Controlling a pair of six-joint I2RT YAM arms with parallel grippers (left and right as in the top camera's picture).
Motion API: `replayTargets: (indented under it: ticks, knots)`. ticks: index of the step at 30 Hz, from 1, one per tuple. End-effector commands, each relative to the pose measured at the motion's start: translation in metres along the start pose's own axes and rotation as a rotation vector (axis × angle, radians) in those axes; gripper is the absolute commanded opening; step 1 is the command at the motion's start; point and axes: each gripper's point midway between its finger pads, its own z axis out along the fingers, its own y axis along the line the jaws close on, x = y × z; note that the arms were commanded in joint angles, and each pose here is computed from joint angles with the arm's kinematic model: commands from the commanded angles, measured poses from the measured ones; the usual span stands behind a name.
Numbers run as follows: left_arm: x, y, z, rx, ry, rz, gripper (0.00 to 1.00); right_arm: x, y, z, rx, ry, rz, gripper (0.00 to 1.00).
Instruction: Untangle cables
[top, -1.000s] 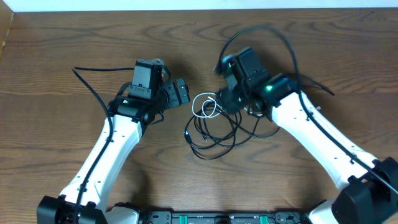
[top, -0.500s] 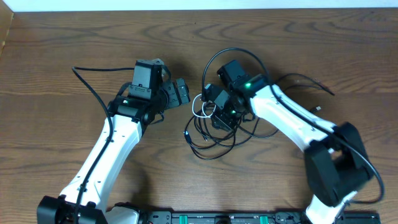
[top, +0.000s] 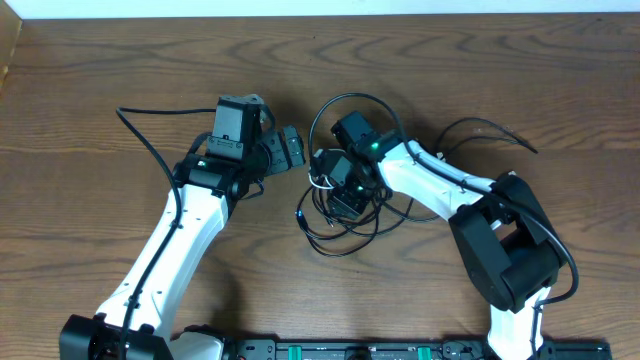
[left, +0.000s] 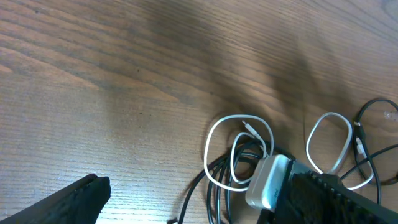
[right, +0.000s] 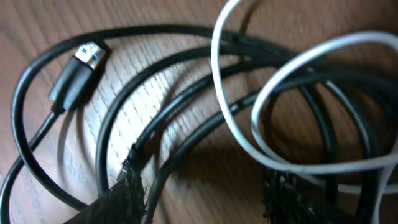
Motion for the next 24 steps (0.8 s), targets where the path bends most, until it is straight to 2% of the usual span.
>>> replayTargets:
  ticks: [1,7,20,24]
  knots:
    - [-0.003,0.002,-0.003,-0.005,-0.015,-0.001,1.0,-0.002,0.005,0.005,-0.003,-0.002,-0.029,0.59]
    - [-0.003,0.002,-0.003,-0.006,-0.015,-0.001,1.0,0.004,-0.01,0.004,0.088,0.034,-0.032,0.58]
    - [-0.003,0.002,-0.003,-0.006,-0.015,-0.001,1.0,-0.001,-0.012,0.004,0.096,0.018,-0.079,0.58]
    - [-0.003,0.002,-0.003,-0.005,-0.015,-0.001,1.0,-0.006,-0.01,0.005,0.087,-0.004,-0.085,0.61]
